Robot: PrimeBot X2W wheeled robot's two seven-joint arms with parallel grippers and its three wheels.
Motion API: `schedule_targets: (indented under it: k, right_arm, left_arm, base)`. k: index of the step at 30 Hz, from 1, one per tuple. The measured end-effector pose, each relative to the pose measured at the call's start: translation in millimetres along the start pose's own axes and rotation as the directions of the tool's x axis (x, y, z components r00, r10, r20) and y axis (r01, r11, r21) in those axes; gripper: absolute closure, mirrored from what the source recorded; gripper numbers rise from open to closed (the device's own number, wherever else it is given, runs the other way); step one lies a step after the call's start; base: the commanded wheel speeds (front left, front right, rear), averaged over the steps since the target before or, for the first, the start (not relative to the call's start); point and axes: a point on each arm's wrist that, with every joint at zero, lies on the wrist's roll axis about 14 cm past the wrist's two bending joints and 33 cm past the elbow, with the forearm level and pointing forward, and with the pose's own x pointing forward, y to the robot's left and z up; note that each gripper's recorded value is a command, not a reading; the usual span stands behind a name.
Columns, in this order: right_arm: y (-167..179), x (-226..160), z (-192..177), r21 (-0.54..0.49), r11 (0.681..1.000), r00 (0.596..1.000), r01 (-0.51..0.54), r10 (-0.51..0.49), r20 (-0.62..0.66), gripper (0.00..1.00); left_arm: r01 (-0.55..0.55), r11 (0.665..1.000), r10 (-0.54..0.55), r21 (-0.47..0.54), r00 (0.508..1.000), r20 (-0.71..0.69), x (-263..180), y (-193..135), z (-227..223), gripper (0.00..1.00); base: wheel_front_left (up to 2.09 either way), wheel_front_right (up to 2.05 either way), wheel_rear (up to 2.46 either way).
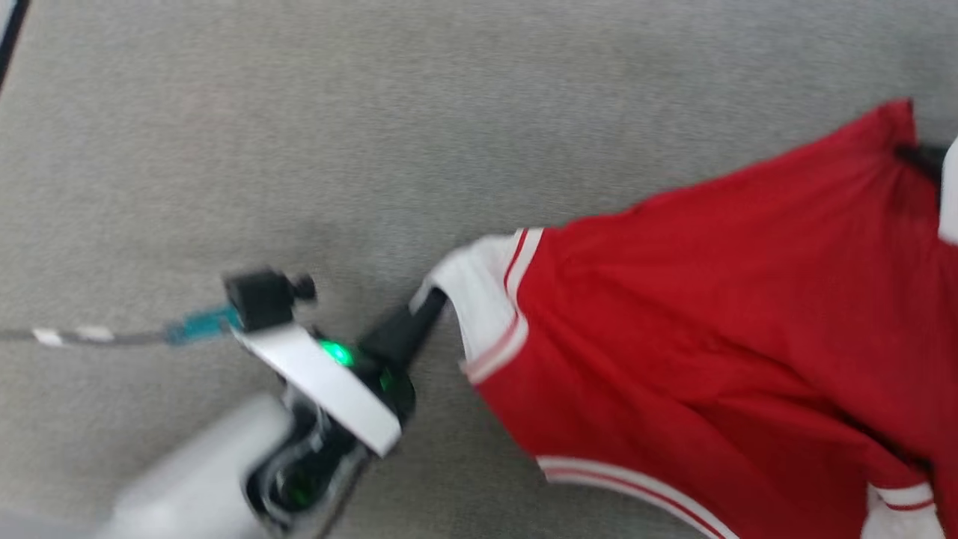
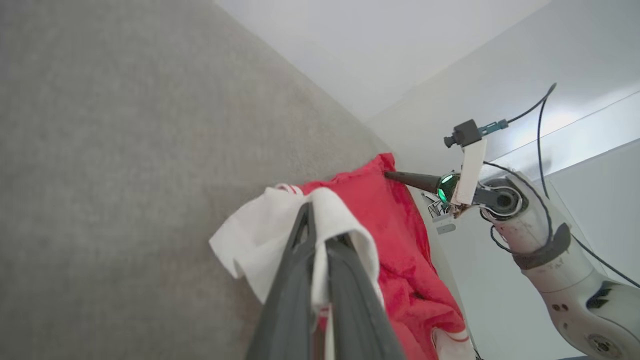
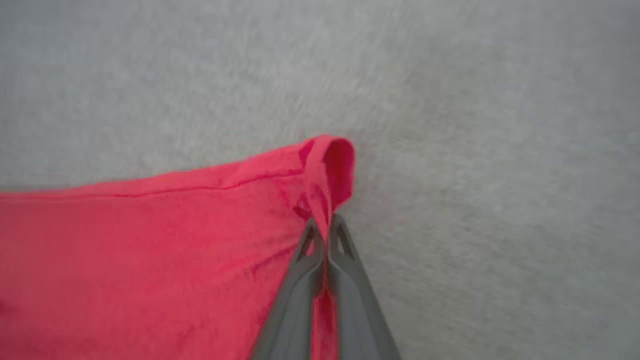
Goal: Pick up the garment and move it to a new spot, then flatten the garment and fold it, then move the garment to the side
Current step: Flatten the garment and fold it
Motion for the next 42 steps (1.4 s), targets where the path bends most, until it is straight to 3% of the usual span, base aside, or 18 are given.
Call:
schedule_targets:
  k: [4,9,13,17,21,23,26,29,33,34,42]
  right_arm:
    - [-26.0,-20.5,55.4,0.081,0.995,0.979,0.051,-0.066,0.194,1.0]
    - [-47.3,-48.7,114.6,0.135,0.987,0.908,0.092,-0.138,0.396,1.0]
    - [-65.6,-84.7,163.1,0.196,0.975,0.802,0.102,-0.197,0.564,1.0]
    - [-73.9,-119.0,194.4,0.226,0.967,0.694,0.116,-0.241,0.678,1.0]
    - [-78.7,-161.4,221.1,0.251,0.96,0.564,0.124,-0.276,0.778,1.0]
    - [-78.5,-175.6,227.3,0.262,0.957,0.525,0.121,-0.286,0.801,1.0]
    - [-77.8,-176.8,218.2,0.274,0.954,0.538,0.123,-0.296,0.789,1.0]
    - [-81.5,-168.8,195.7,0.289,0.948,0.574,0.132,-0.311,0.758,1.0]
    - [-76.0,-140.5,145.8,0.298,0.947,0.667,0.119,-0.298,0.683,1.0]
    - [-76.0,-140.5,145.8,0.298,0.947,0.667,0.119,-0.298,0.683,1.0]
    - [-51.8,-110.4,29.9,0.316,0.947,0.807,0.049,-0.225,0.547,1.0]
  left_arm:
    - [0.066,0.994,-0.069,0.085,0.997,0.035,36.0,-12.7,44.4,1.0]
    - [0.108,0.979,-0.136,0.171,0.978,0.157,82.7,-32.8,130.0,1.0]
    - [0.111,0.969,-0.175,0.221,0.94,0.292,109.6,-52.9,201.6,1.0]
    - [0.141,0.959,-0.241,0.245,0.862,0.445,122.6,-94.8,267.8,1.0]
    - [0.19,0.936,-0.323,0.296,0.797,0.51,118.9,-144.7,307.6,1.0]
    - [0.218,0.93,-0.35,0.297,0.775,0.526,115.0,-162.8,316.0,1.0]
    - [0.245,0.92,-0.374,0.307,0.784,0.496,113.9,-176.8,308.7,1.0]
    - [0.255,0.923,-0.364,0.289,0.822,0.439,115.2,-167.0,280.8,1.0]
    - [0.257,0.938,-0.329,0.232,0.869,0.37,106.0,-138.5,230.8,1.0]
    - [0.257,0.938,-0.329,0.232,0.869,0.37,106.0,-138.5,230.8,1.0]
    - [0.205,0.977,-0.213,0.058,0.943,0.256,46.4,-75.4,125.7,1.0]
  base:
    - [0.0,0.0,0.0]
    - [0.0,0.0,0.0]
    - [0.0,0.0,0.0]
    - [0.0,0.0,0.0]
    - [0.0,0.0,0.0]
    - [0.0,0.0,0.0]
    - [0.0,0.0,0.0]
    - [0.0,0.0,0.0]
    - [0.0,0.0,0.0]
    - [0.0,0.0,0.0]
    - [0.0,0.0,0.0]
